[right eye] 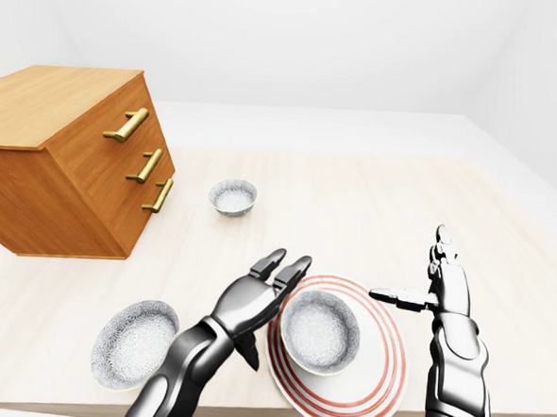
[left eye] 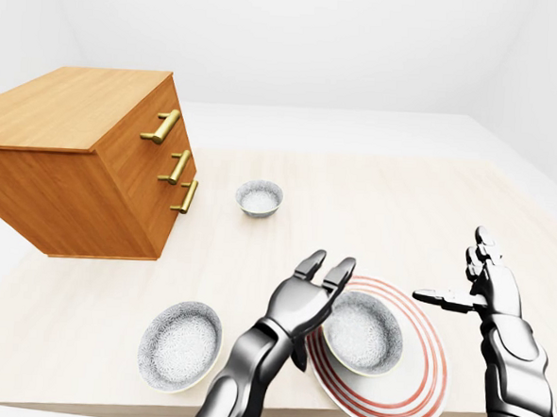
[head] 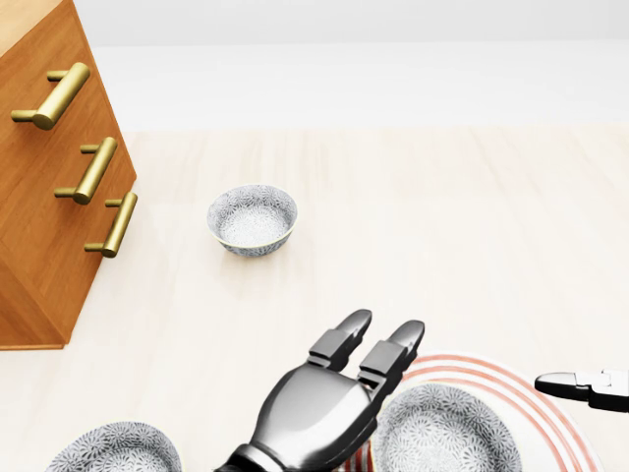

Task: Put the bowl in the middle on the plate.

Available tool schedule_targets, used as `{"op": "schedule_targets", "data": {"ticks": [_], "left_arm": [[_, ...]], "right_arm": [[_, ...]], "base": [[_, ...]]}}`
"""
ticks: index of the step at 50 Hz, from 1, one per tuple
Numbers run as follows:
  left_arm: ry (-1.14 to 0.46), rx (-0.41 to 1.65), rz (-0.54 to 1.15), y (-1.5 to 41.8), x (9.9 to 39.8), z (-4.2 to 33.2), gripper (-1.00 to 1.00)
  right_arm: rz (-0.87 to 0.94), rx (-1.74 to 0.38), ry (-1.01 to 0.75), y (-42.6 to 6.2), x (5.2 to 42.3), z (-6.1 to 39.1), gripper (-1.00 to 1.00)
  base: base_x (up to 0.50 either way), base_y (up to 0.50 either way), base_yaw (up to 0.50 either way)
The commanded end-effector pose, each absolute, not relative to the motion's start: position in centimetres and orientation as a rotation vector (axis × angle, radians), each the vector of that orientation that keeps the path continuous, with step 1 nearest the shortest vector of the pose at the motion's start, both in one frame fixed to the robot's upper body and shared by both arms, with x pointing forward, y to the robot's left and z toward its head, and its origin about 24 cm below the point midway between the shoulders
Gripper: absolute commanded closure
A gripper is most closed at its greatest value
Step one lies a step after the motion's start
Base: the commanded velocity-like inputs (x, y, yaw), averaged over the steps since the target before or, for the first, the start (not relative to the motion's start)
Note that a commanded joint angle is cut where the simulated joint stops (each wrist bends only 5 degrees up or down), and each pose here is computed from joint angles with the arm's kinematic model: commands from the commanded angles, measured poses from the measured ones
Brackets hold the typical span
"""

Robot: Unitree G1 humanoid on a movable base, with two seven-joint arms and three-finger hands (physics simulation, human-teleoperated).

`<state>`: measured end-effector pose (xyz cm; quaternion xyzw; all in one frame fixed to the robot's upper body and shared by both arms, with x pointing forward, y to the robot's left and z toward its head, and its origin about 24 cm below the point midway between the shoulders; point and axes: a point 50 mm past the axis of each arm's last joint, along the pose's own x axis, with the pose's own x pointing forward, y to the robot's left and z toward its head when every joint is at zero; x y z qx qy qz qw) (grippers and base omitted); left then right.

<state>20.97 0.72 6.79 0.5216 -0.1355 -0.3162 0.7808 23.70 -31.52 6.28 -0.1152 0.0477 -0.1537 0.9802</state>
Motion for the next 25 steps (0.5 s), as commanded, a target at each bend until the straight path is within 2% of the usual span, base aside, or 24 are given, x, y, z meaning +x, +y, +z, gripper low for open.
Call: {"op": "schedule_targets", "data": {"ticks": [1, 13, 18, 24, 25], "left_arm": [[-0.232, 1.146, -0.523, 6.9, 22.2, 10.8, -1.00], [-0.097, 1.285, -0.314, 13.1, 24.0, 13.0, -1.00], [-0.062, 1.235, -0.227, 14.8, 24.9, 13.7, -1.00], [0.012, 1.160, -0.182, 16.8, 26.3, 11.6, -1.00], [0.012, 1.088, -0.157, 17.3, 26.8, 11.1, -1.00]], "right_arm": [[-0.312, -0.235, 0.097, -31.6, 23.7, 6.3, -1.00], [-0.310, -0.243, 0.079, -31.5, 23.6, 6.7, -1.00], [-0.311, -0.239, 0.090, -31.5, 23.6, 6.4, -1.00], [-0.310, -0.240, 0.086, -31.5, 23.5, 6.5, -1.00], [-0.310, -0.241, 0.085, -31.5, 23.6, 6.6, -1.00]], "base": [[0.00, 0.00, 0.00], [0.00, 0.00, 0.00], [0.00, 0.00, 0.00], [0.00, 0.00, 0.00], [0.00, 0.00, 0.00]]}}
